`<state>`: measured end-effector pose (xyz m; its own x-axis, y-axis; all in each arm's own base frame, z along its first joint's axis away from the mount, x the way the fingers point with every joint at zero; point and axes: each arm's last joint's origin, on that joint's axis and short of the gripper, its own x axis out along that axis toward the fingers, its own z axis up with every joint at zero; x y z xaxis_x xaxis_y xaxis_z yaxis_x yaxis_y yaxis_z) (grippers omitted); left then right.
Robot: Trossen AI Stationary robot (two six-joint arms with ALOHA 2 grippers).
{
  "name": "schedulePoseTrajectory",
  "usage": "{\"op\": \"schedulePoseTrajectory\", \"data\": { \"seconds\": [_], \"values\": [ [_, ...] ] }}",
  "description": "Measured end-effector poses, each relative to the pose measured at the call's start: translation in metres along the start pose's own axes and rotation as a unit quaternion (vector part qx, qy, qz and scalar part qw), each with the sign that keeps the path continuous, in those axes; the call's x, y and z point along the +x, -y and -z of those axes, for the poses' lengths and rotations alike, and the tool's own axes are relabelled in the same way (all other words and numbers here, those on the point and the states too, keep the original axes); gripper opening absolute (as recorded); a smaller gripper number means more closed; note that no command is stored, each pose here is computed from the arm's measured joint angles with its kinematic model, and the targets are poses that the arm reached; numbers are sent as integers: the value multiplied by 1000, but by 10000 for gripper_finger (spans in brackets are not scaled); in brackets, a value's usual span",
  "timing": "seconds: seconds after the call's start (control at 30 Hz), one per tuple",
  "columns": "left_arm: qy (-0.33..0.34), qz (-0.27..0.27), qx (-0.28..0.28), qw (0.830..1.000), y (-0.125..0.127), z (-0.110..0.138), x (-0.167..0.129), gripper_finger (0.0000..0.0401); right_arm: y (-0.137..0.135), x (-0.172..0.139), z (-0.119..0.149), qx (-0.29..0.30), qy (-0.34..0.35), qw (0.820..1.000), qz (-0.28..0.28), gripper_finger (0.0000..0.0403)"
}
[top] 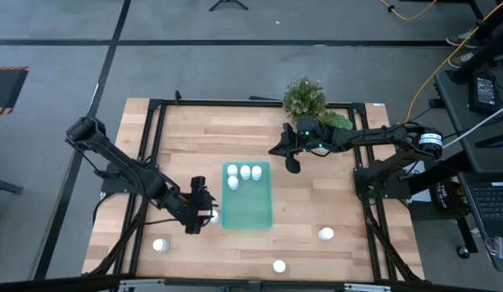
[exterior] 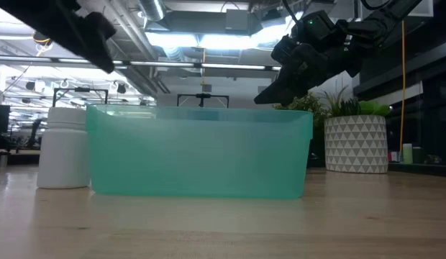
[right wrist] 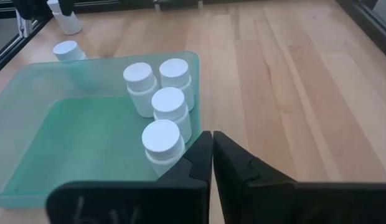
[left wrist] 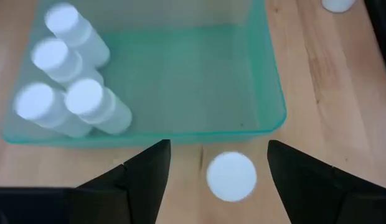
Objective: Pick and place pill bottles into a basket
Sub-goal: Put the white pill bottle into the green bin
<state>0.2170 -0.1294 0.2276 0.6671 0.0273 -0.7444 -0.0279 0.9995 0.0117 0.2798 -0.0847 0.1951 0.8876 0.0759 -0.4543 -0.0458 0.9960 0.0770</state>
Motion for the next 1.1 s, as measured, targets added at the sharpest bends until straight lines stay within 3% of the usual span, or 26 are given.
{"op": "schedulePoseTrajectory", "data": {
  "seconds": [0.43, 1.1],
  "values": [
    [-74, 18, -24, 997, 10, 12, 25, 261, -1, 0, 7, 11, -31, 999, -3, 18],
    [-109, 3, -11, 994, 14, 21, 43, 260, -1, 0, 8, 15, -40, 999, -4, 18]
  ]
}}
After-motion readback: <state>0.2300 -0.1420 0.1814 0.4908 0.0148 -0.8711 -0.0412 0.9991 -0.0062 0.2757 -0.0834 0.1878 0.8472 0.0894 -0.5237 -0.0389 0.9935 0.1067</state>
